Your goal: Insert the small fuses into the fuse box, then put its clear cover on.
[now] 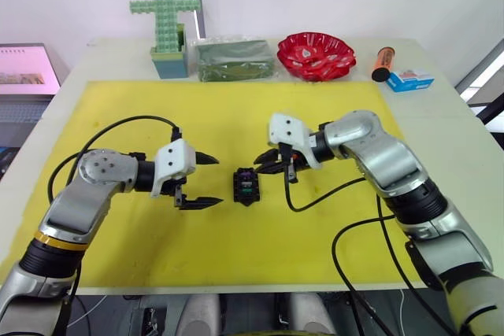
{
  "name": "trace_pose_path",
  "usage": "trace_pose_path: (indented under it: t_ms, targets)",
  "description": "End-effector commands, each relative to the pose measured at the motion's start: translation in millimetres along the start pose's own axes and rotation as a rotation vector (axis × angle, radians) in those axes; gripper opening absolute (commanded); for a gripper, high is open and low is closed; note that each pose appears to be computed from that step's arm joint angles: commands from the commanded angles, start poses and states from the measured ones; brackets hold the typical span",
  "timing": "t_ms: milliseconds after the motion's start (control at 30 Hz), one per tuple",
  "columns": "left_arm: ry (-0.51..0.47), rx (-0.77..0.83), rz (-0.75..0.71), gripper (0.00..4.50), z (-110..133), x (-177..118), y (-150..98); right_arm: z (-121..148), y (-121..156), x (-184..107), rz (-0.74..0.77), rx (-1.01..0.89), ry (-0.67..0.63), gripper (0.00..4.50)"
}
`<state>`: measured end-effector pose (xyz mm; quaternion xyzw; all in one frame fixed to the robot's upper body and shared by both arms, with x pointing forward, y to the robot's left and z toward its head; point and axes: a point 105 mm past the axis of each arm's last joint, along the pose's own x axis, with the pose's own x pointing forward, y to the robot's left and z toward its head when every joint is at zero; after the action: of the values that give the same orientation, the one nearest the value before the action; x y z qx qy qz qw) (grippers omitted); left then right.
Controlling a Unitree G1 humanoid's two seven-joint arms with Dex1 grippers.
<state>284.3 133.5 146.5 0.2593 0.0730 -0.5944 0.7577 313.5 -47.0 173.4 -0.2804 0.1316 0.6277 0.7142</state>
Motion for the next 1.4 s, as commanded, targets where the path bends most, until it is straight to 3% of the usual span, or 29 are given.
trace_pose_path:
  t_ms: [33,767,1400]
  targets:
    - [-0.011,0.043,0.019,4.5,7.9,-1.9,5.0,20.0,1.5,1.0,-0.012,-0.048,-0.072,0.02]
    - [-0.014,0.044,0.017,4.5,9.8,-1.0,4.3,-9.9,4.3,22.8,-0.018,0.007,-0.083,0.02]
    - [-0.015,0.05,0.018,4.5,10.6,-0.5,4.5,-64.5,18.1,30.2,0.051,0.103,0.042,0.02]
